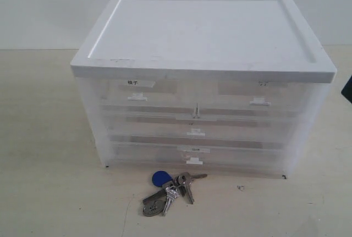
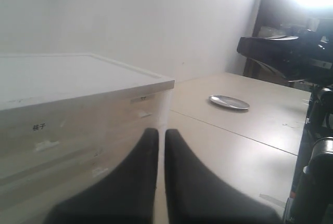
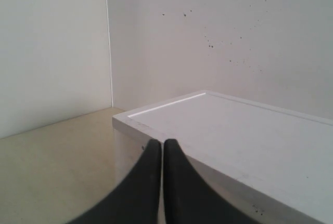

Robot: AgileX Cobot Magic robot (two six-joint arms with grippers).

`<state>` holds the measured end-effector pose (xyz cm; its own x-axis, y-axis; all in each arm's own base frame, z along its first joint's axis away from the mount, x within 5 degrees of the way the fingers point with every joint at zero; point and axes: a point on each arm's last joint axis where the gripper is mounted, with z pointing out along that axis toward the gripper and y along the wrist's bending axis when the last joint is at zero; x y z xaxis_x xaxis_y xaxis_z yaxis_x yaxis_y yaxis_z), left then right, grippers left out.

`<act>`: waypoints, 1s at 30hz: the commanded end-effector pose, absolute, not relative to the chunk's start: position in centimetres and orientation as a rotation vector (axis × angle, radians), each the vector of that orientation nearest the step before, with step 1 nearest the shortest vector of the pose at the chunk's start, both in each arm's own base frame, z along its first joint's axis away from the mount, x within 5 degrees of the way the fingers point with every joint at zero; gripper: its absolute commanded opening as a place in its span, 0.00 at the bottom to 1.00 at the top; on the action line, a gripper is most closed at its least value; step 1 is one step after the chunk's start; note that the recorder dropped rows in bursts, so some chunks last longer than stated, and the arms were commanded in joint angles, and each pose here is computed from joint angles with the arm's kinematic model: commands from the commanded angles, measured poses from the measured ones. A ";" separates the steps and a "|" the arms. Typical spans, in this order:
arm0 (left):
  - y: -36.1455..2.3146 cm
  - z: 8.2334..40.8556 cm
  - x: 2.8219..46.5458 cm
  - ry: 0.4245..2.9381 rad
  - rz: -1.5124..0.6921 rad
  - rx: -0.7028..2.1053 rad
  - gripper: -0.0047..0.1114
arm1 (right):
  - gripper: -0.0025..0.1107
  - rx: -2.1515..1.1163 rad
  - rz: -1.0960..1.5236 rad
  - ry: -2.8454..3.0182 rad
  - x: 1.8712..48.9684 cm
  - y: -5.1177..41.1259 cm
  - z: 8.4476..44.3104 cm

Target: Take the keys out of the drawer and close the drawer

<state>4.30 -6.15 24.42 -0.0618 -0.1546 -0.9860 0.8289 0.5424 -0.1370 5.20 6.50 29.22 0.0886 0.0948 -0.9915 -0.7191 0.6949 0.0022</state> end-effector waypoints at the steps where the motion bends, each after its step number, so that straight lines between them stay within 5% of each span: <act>1: -6.1 24.3 4.3 1.374 -0.845 0.674 0.08 | 0.02 -0.572 0.664 1.346 5.1 6.5 29.5; 12: -5.8 20.3 4.6 1.509 -0.649 0.775 0.08 | 0.02 -0.570 0.662 1.346 5.1 6.5 29.5; 22: -3.3 20.8 5.4 1.536 -0.457 0.409 0.08 | 0.02 -0.570 0.662 1.346 5.1 6.5 29.5; 30: -0.7 19.7 5.6 1.661 -0.082 0.145 0.08 | 0.02 -0.571 0.663 1.346 5.1 6.5 29.5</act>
